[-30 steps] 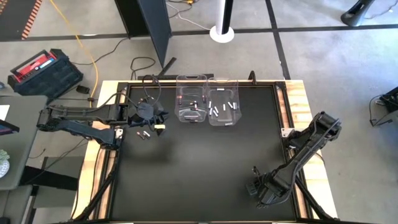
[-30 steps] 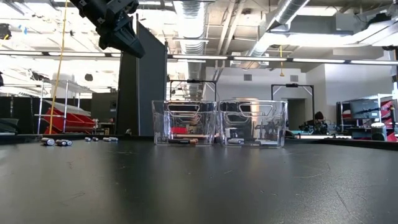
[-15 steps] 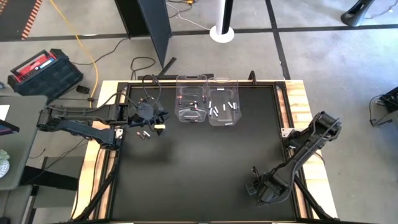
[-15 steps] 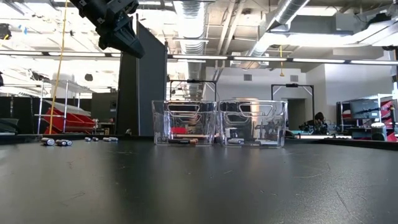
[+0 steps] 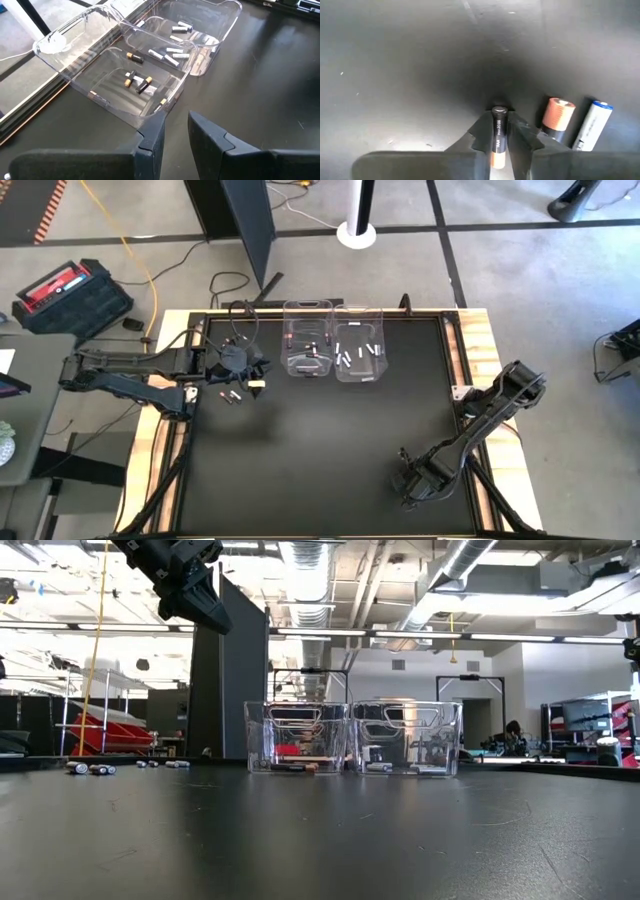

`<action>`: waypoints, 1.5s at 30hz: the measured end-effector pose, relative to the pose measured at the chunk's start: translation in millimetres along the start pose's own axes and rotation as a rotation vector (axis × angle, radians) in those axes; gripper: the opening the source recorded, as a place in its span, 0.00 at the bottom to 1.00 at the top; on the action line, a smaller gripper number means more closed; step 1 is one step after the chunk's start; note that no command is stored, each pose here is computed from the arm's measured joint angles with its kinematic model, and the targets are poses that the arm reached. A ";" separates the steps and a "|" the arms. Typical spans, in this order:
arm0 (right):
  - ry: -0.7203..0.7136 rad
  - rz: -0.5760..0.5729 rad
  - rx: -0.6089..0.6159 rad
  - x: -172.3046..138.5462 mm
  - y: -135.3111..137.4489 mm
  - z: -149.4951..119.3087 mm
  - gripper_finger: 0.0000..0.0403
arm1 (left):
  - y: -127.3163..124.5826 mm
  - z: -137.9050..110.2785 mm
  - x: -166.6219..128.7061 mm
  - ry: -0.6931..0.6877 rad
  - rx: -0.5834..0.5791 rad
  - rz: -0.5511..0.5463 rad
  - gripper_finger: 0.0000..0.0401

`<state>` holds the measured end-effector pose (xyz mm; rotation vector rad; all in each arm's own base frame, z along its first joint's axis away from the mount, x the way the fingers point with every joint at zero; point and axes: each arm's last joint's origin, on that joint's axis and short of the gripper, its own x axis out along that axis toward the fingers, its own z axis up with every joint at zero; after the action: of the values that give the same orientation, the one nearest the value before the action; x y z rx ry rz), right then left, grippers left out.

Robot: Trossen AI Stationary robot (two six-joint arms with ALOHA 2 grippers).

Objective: Sort batteries
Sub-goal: Put the black battery into the left transparent bin

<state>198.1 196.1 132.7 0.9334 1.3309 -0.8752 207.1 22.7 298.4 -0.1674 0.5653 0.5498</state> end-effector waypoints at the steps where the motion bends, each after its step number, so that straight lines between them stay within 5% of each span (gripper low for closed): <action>1: -0.001 -0.012 0.001 0.7 1.8 0.3 0.14 | 0.0 0.1 -0.1 0.000 0.000 0.000 0.21; 16: -0.011 -0.034 -0.012 -14.0 8.9 6.7 0.11 | 0.5 -1.4 0.0 0.014 0.038 0.004 0.21; 28: -0.090 0.062 -0.060 -37.6 27.7 19.7 0.11 | 1.1 -2.5 -0.1 0.025 0.243 0.015 0.21; 37: -0.179 0.094 -0.182 -72.3 56.9 70.5 0.11 | 1.6 -4.4 -0.1 0.044 0.214 0.014 0.21; 45: -0.317 0.190 -0.293 -124.9 83.2 147.0 0.11 | 12.2 -12.4 1.5 0.147 0.210 0.068 0.21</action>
<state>325.1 92.1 263.8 0.6485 1.0433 -0.6301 196.0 30.0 287.2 0.0109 0.7696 0.5431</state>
